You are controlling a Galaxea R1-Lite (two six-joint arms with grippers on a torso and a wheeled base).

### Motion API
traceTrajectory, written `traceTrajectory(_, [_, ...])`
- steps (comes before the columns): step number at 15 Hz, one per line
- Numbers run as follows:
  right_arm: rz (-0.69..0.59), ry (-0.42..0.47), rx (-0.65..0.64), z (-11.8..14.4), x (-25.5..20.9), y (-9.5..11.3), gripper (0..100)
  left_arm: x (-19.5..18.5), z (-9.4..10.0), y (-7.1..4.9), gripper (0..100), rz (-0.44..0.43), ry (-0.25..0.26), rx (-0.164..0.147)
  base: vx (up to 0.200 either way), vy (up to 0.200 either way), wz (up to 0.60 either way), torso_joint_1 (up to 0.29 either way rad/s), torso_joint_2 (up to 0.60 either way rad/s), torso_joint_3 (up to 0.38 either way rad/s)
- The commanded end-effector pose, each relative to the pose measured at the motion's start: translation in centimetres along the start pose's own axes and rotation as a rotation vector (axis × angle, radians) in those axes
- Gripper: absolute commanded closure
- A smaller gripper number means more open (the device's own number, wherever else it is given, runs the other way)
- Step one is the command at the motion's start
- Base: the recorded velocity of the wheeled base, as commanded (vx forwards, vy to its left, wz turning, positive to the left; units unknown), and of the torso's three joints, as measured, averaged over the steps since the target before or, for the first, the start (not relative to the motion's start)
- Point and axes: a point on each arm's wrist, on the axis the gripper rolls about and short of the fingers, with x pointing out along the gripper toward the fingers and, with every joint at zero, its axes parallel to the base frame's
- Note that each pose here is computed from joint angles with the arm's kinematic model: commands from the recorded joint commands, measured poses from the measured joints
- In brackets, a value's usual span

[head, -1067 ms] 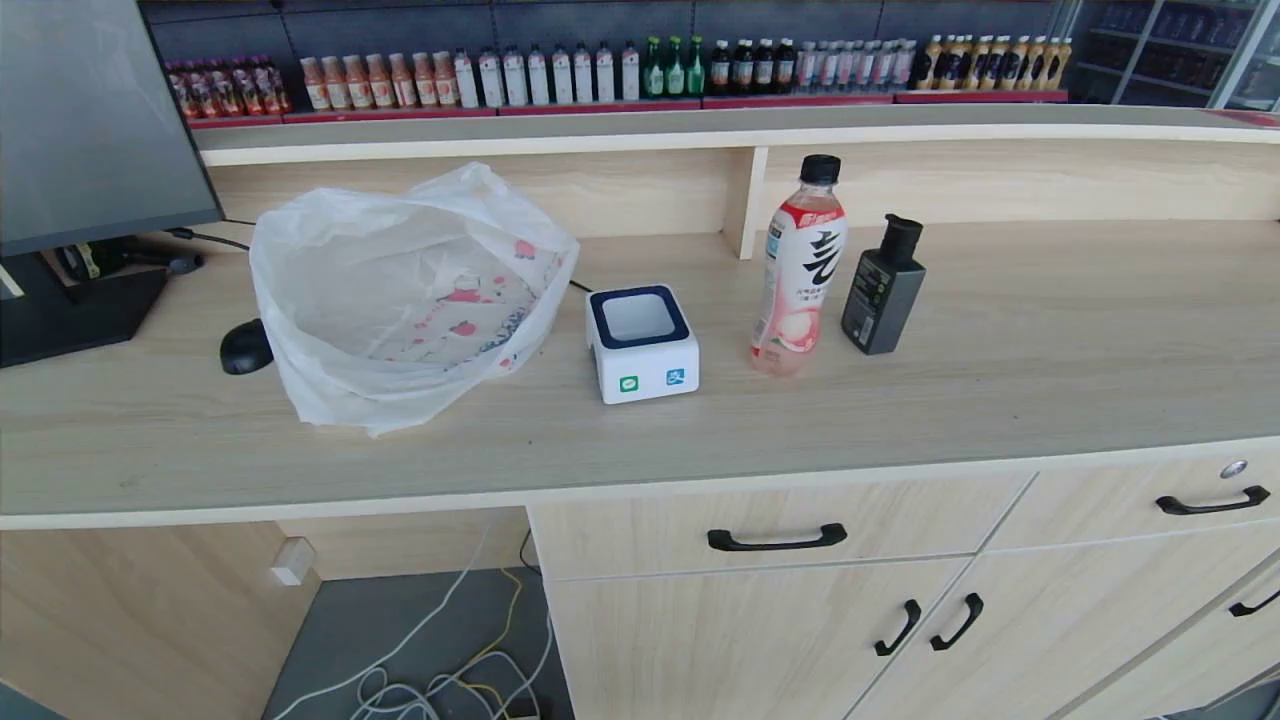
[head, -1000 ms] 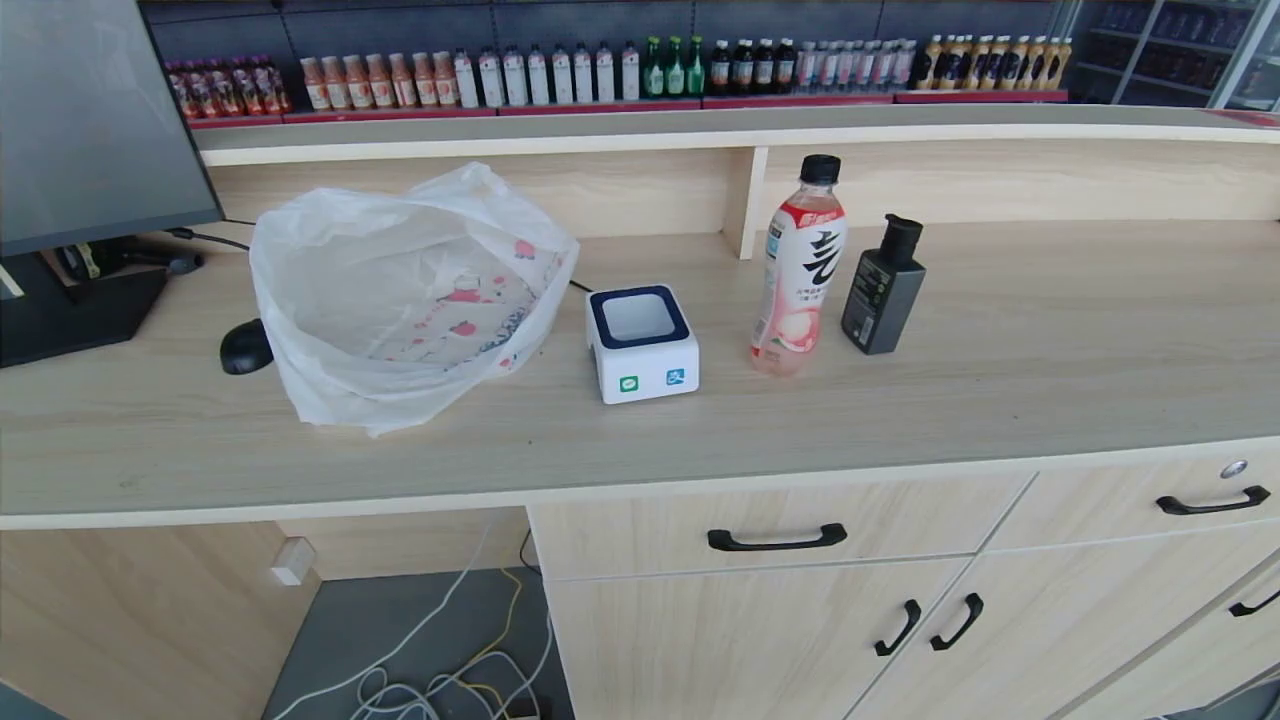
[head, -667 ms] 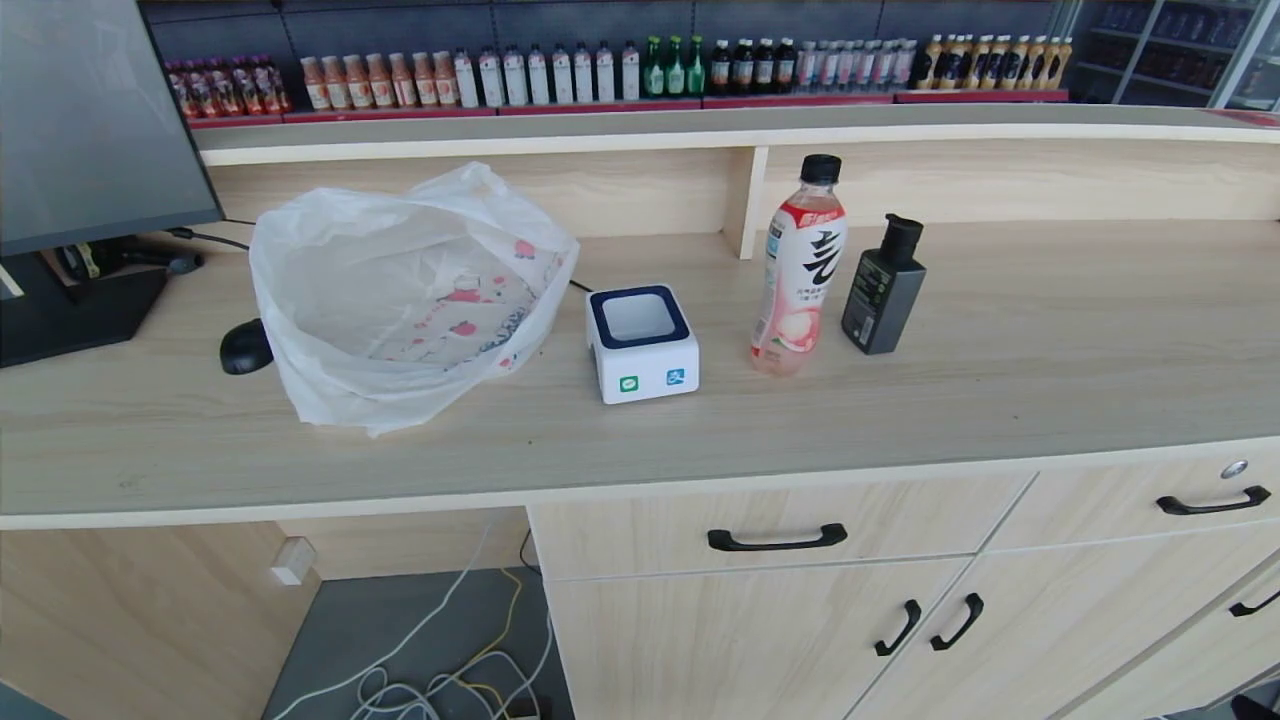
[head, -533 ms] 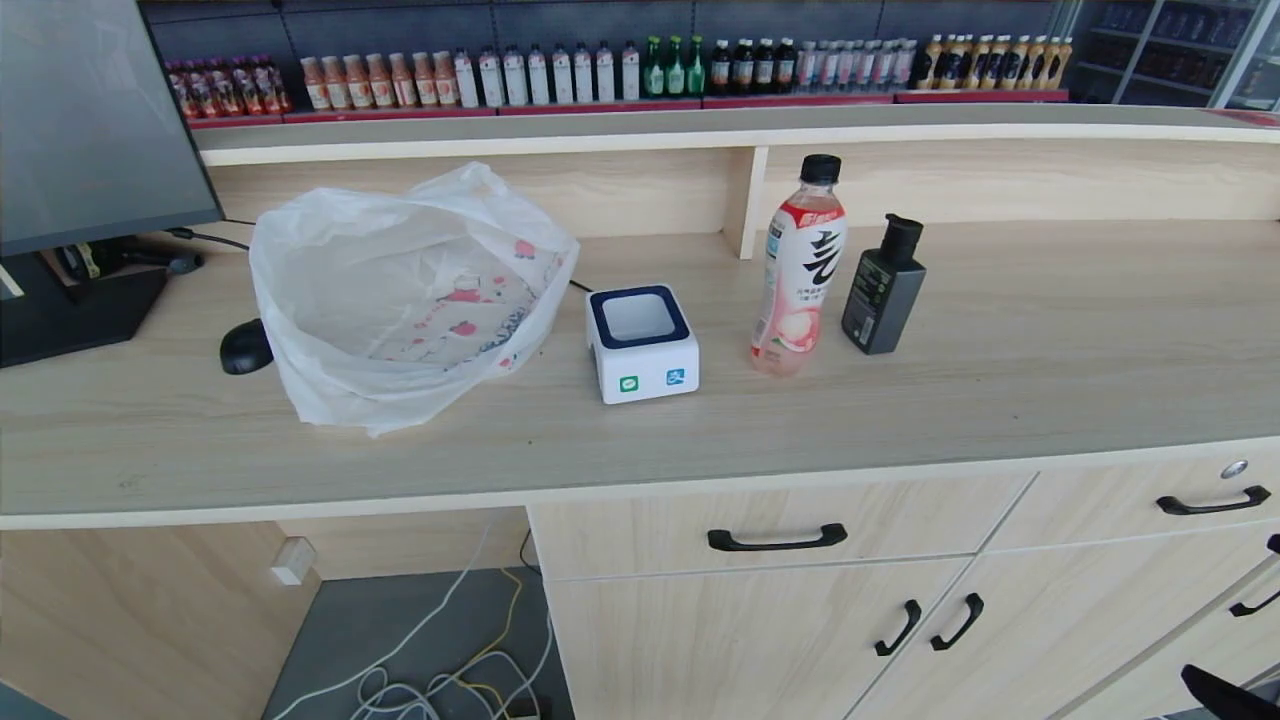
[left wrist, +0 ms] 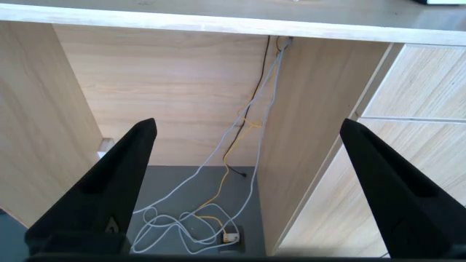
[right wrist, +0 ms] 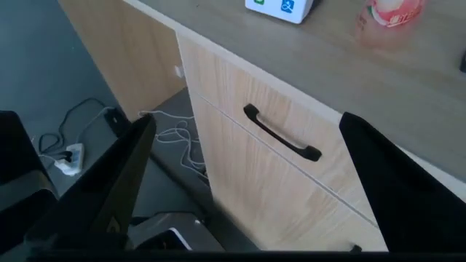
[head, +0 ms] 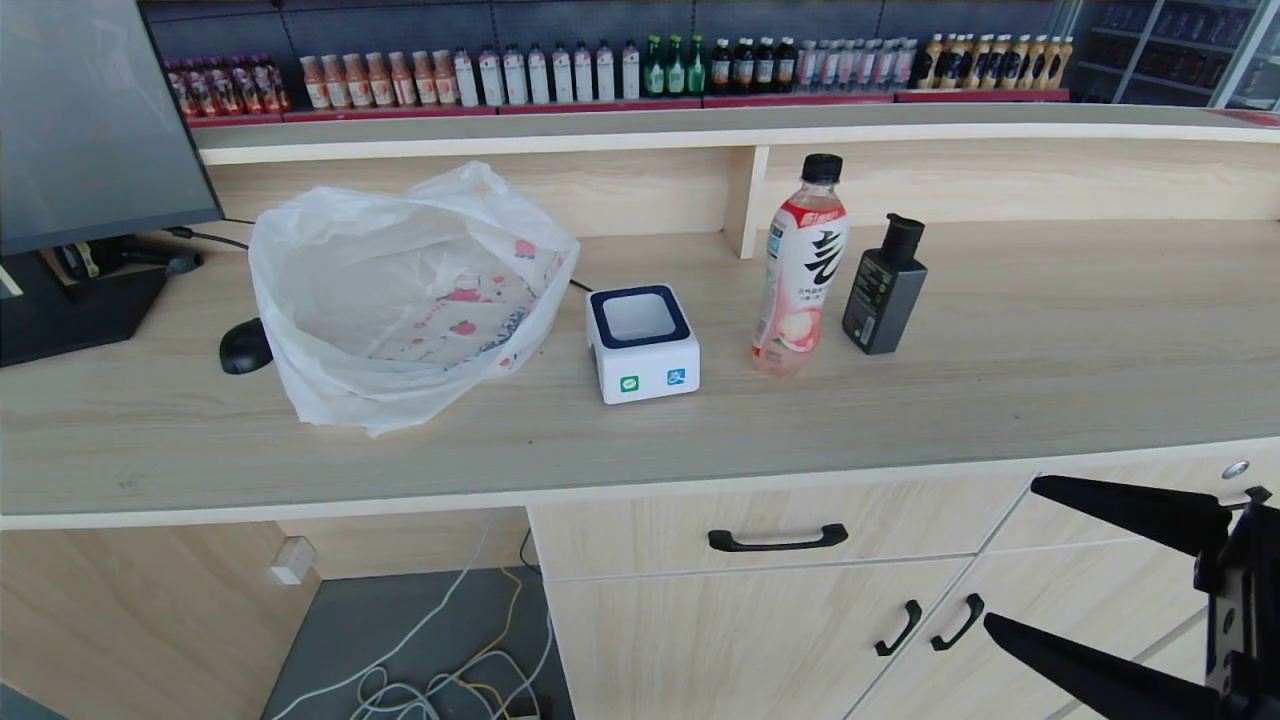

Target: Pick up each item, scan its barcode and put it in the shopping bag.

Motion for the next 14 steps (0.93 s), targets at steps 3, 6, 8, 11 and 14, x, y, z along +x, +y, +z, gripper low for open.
traceTrajectory(3, [0.022, 0.055, 0.095, -1.1, 0.9, 0.2, 0, 0.0, 0.0, 0.0, 0, -0.001, 0.000, -0.001, 0.000, 0.000, 0.00, 0.000, 0.00, 0.000])
traceTrajectory(6, [-0.004, 0.080, 0.100, -1.5, 1.2, 0.2, 0, 0.0, 0.0, 0.0, 0, 0.001, 0.000, -0.001, 0.000, 0.000, 0.00, 0.000, 0.00, 0.000])
traceTrajectory(8, [-0.056, 0.074, 0.092, -1.6, 1.9, -0.2, 0, 0.0, 0.0, 0.0, 0, -0.001, 0.000, -0.001, 0.000, 0.000, 0.00, 0.000, 0.00, 0.000])
traceTrajectory(11, [-0.166, -0.004, 0.075, -1.3, 4.8, -1.0, 0, 0.0, 0.0, 0.0, 0, 0.001, 0.000, -0.001, 0.000, 0.000, 0.00, 0.000, 0.00, 0.000])
traceTrajectory(14, [-0.193, -0.023, 0.067, -0.8, 6.8, -1.5, 0, 0.0, 0.0, 0.0, 0, -0.001, 0.000, -0.001, 0.000, 0.000, 0.00, 0.000, 0.00, 0.000])
